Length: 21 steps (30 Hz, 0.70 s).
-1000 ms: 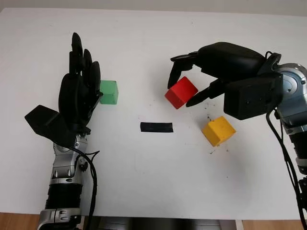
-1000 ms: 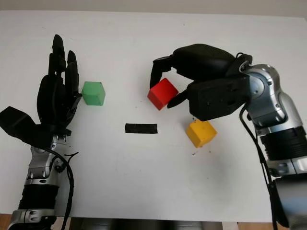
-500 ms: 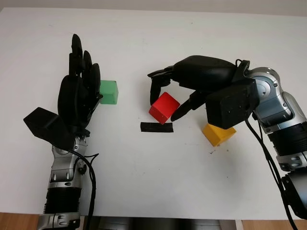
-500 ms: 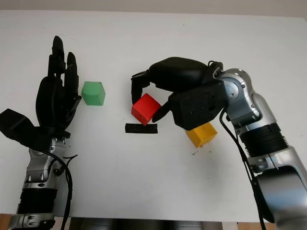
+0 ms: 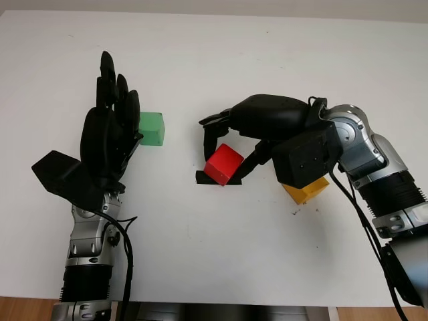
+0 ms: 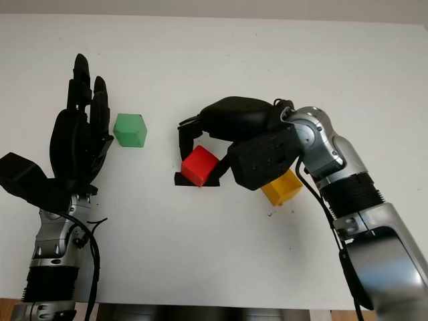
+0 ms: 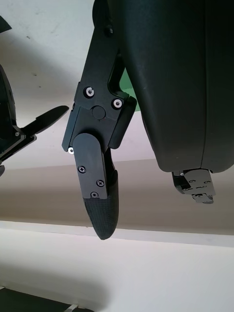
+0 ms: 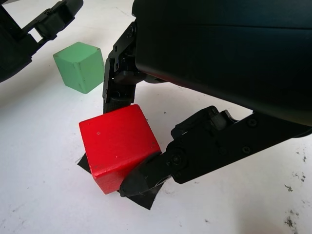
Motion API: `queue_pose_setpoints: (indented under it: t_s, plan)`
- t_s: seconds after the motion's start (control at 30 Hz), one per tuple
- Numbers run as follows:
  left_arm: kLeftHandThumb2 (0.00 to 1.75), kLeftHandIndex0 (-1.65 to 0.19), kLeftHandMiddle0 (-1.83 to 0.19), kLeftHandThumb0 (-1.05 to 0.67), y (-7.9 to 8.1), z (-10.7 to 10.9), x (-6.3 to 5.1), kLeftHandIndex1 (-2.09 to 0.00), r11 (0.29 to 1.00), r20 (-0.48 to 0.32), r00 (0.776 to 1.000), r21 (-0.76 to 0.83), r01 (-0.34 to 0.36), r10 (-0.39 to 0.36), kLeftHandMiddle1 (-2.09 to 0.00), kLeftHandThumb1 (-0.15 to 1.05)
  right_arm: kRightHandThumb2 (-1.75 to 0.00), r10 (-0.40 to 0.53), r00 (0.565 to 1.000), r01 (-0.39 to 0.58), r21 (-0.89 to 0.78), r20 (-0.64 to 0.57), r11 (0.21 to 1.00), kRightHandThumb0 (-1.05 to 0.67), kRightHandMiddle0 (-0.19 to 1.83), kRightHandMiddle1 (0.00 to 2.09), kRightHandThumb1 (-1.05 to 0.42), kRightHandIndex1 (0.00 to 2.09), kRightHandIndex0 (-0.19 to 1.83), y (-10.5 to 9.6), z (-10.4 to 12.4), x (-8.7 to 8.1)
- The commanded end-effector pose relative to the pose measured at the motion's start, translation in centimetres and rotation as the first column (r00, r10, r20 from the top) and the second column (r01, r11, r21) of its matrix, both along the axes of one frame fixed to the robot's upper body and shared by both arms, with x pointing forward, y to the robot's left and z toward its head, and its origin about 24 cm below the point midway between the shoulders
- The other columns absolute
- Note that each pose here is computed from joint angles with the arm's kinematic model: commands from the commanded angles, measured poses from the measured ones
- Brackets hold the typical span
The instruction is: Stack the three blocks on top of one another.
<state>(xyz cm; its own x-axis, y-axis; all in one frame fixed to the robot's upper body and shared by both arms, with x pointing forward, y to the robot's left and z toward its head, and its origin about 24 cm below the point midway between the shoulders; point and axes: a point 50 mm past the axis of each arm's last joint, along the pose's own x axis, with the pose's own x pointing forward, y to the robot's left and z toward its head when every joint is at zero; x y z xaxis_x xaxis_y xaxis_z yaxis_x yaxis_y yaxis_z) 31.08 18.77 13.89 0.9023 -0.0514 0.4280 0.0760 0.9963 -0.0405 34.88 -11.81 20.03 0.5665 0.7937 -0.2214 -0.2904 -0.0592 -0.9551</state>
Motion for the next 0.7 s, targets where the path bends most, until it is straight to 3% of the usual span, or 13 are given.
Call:
queue_pose_setpoints:
  t_s: [0.0, 0.53, 0.63, 0.67]
  plan:
    - [0.52, 0.19, 0.19, -0.71, 0.02, 0.19, -0.26, 0.00, 1.000, 0.010, 1.000, 0.009, -0.002, 0.002, 0.00, 1.05, -0.05, 0.019, 1.000, -0.019, 0.002, 0.021, 1.000, -0.48, 0.50, 1.42, -0.92, 0.05, 0.29, 0.29, 0.70, 0.01]
    - [0.53, 0.19, 0.19, -0.71, -0.05, 0.29, -0.28, 0.00, 1.000, 0.012, 1.000, 0.003, -0.005, 0.005, -0.01, 1.05, -0.06, -0.017, 1.000, 0.017, -0.041, -0.012, 0.999, -0.48, 0.43, 1.43, -0.93, 0.03, 0.23, 0.22, 0.24, 0.03]
    - [0.52, 0.19, 0.19, -0.72, -0.06, 0.25, -0.27, 0.00, 1.000, 0.009, 1.000, 0.007, -0.004, 0.004, 0.00, 1.05, -0.05, -0.032, 0.999, 0.032, -0.042, -0.022, 0.999, -0.53, 0.25, 1.27, -0.92, 0.03, 0.20, 0.23, 0.33, -0.01]
    - [0.52, 0.19, 0.19, -0.71, -0.06, 0.24, -0.26, 0.00, 1.000, 0.010, 1.000, 0.003, -0.003, 0.003, -0.01, 1.05, -0.05, -0.034, 0.999, 0.033, -0.042, -0.022, 0.999, -0.56, 0.16, 1.10, -0.91, 0.02, 0.17, 0.21, 0.34, -0.03]
